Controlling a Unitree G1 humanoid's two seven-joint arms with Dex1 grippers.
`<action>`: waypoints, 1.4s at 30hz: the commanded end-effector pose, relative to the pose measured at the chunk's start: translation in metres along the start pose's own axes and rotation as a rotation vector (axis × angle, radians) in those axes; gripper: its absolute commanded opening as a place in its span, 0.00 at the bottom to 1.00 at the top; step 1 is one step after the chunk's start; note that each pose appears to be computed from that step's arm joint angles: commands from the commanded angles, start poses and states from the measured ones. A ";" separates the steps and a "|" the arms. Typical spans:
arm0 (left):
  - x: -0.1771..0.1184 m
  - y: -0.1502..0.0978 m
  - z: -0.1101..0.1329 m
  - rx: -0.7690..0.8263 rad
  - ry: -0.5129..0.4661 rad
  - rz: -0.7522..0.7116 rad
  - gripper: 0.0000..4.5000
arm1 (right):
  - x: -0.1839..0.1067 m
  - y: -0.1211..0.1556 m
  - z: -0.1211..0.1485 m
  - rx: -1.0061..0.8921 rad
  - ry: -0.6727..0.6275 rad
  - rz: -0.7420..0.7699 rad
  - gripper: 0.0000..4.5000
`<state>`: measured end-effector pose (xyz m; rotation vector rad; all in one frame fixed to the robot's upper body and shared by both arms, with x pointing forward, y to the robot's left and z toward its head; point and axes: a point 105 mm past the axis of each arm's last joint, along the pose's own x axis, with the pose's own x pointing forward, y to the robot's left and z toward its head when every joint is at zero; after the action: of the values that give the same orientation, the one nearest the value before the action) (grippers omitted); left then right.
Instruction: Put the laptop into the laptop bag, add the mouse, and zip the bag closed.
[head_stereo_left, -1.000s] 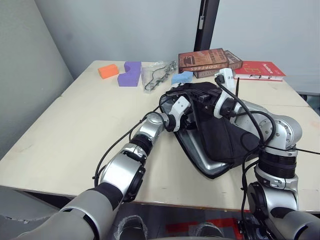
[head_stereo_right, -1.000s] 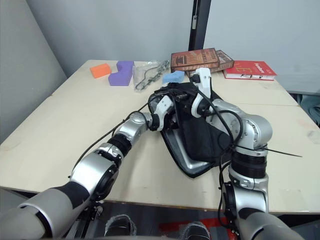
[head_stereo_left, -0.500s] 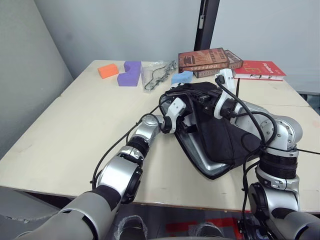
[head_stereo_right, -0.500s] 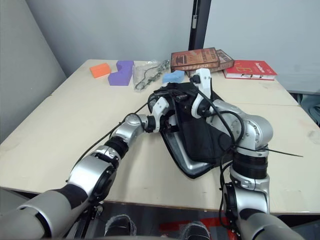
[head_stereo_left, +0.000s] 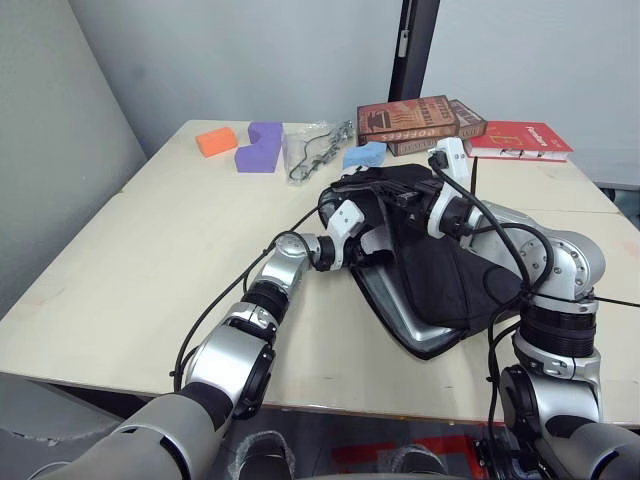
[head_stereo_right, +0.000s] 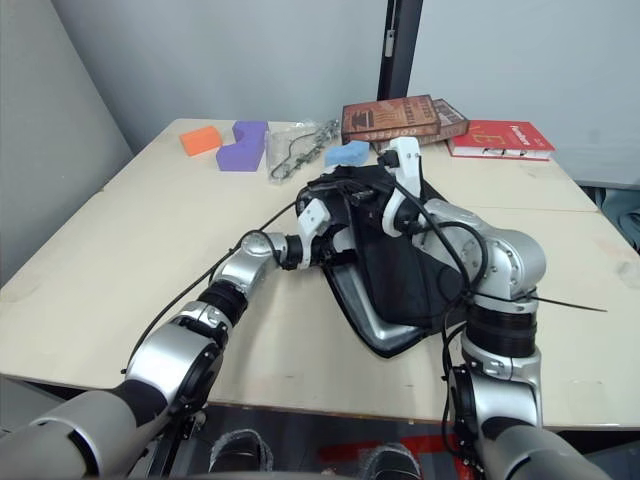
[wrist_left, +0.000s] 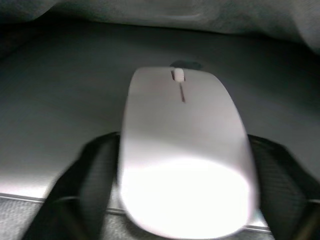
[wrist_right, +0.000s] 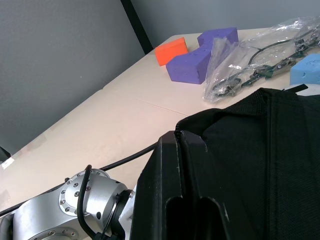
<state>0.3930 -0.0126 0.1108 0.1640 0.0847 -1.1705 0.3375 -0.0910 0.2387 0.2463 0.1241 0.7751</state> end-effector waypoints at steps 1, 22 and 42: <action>0.002 -0.003 0.003 0.010 -0.010 -0.011 0.62 | -0.003 0.020 0.019 -0.047 -0.086 0.078 0.00; 0.023 -0.002 0.016 -0.040 -0.020 0.026 0.85 | 0.000 0.022 0.019 -0.045 -0.084 0.088 0.00; -0.159 0.027 0.007 -0.145 0.015 0.120 0.99 | -0.001 0.039 -0.023 -0.108 0.096 0.241 0.00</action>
<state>0.3615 0.1310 0.1294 0.0262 0.2042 -1.0415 0.3213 -0.0725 0.2137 0.1583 0.2096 0.9245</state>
